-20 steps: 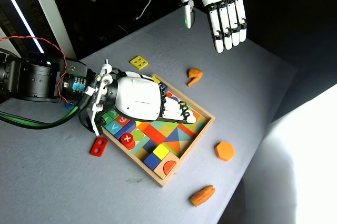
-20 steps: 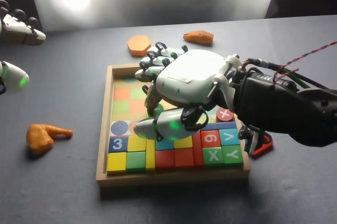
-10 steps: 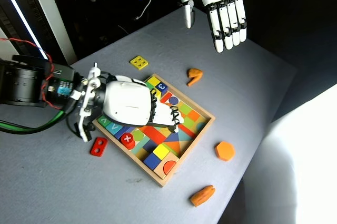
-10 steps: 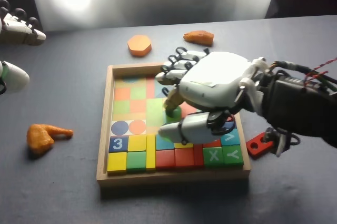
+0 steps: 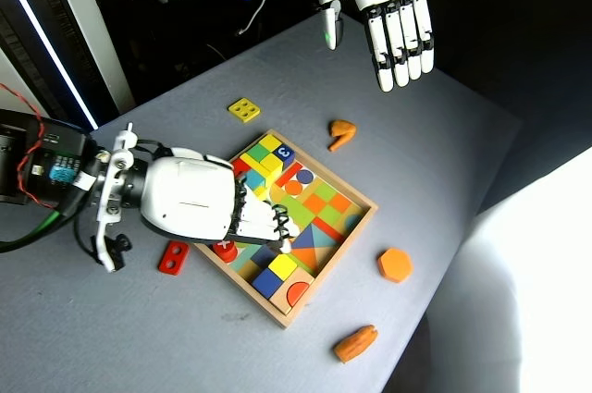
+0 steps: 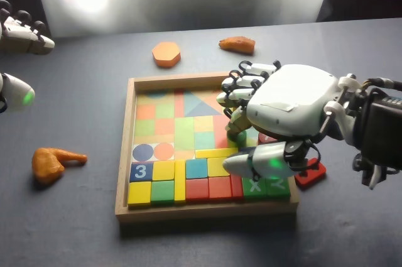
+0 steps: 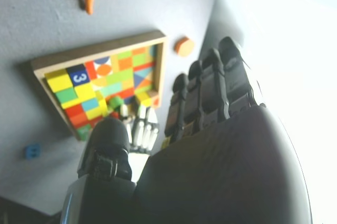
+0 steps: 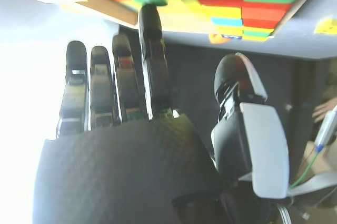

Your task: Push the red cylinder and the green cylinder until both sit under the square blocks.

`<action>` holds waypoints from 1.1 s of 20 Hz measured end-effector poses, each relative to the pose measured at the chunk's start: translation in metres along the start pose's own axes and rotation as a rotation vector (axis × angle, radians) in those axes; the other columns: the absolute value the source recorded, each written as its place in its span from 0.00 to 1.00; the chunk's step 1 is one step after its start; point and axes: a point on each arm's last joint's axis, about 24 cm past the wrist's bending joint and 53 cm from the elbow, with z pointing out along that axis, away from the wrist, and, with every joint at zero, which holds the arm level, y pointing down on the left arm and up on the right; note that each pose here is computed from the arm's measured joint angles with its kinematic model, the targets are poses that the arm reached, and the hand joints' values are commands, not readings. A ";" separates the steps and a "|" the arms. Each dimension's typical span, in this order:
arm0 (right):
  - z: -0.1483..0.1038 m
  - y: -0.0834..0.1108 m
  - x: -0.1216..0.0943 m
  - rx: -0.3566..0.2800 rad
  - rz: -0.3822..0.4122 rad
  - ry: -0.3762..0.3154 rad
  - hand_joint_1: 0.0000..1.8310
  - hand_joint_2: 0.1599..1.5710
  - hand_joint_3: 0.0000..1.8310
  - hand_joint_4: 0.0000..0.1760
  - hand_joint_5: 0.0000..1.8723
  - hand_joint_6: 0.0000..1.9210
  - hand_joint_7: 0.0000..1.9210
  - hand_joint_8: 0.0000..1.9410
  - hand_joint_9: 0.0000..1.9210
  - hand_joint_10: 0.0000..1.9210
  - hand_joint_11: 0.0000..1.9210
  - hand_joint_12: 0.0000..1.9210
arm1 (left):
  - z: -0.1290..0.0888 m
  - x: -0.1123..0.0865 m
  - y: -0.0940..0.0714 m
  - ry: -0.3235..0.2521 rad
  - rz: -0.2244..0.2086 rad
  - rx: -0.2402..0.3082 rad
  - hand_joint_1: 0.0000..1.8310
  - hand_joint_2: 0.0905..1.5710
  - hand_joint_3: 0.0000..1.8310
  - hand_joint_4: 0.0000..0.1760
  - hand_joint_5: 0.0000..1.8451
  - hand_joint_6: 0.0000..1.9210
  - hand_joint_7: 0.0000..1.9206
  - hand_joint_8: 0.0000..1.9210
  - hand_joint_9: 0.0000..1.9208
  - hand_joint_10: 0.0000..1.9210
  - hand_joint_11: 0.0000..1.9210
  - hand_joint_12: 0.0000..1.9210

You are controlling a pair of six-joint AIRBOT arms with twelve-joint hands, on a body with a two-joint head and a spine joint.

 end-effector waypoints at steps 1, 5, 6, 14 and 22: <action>-0.001 -0.002 0.000 0.003 -0.001 0.004 0.02 0.75 0.00 0.00 0.43 0.01 0.15 0.00 0.05 0.04 0.00 0.36 | 0.000 0.000 0.000 0.000 0.000 0.000 0.00 0.92 0.00 0.00 0.04 0.00 0.05 0.00 0.04 0.00 0.00 0.13; -0.009 -0.009 0.003 0.016 -0.009 0.018 0.02 0.75 0.00 0.00 0.44 0.01 0.13 0.00 0.03 0.07 0.00 0.23 | 0.000 0.000 0.000 0.001 0.000 -0.001 0.00 0.92 0.00 0.00 0.04 0.00 0.04 0.00 0.04 0.00 0.00 0.13; -0.011 -0.009 0.003 0.014 -0.013 0.019 0.02 0.75 0.00 0.00 0.44 0.01 0.12 0.00 0.03 0.08 0.00 0.26 | 0.000 0.000 0.000 0.001 0.000 0.000 0.00 0.92 0.00 0.00 0.04 0.00 0.04 0.00 0.03 0.00 0.00 0.12; -0.018 -0.003 0.006 -0.002 -0.042 0.035 0.02 0.75 0.00 0.00 0.43 0.01 0.12 0.00 0.00 0.15 0.00 0.31 | 0.000 0.000 0.000 0.000 0.000 0.000 0.00 0.93 0.00 0.00 0.03 0.00 0.03 0.00 0.03 0.00 0.00 0.13; -0.017 0.004 -0.003 -0.020 -0.046 0.040 0.03 0.74 0.00 0.00 0.44 0.01 0.16 0.00 0.00 0.18 0.00 0.32 | 0.000 0.000 0.000 0.000 0.000 -0.001 0.00 0.93 0.00 0.00 0.04 0.00 0.03 0.00 0.03 0.00 0.00 0.12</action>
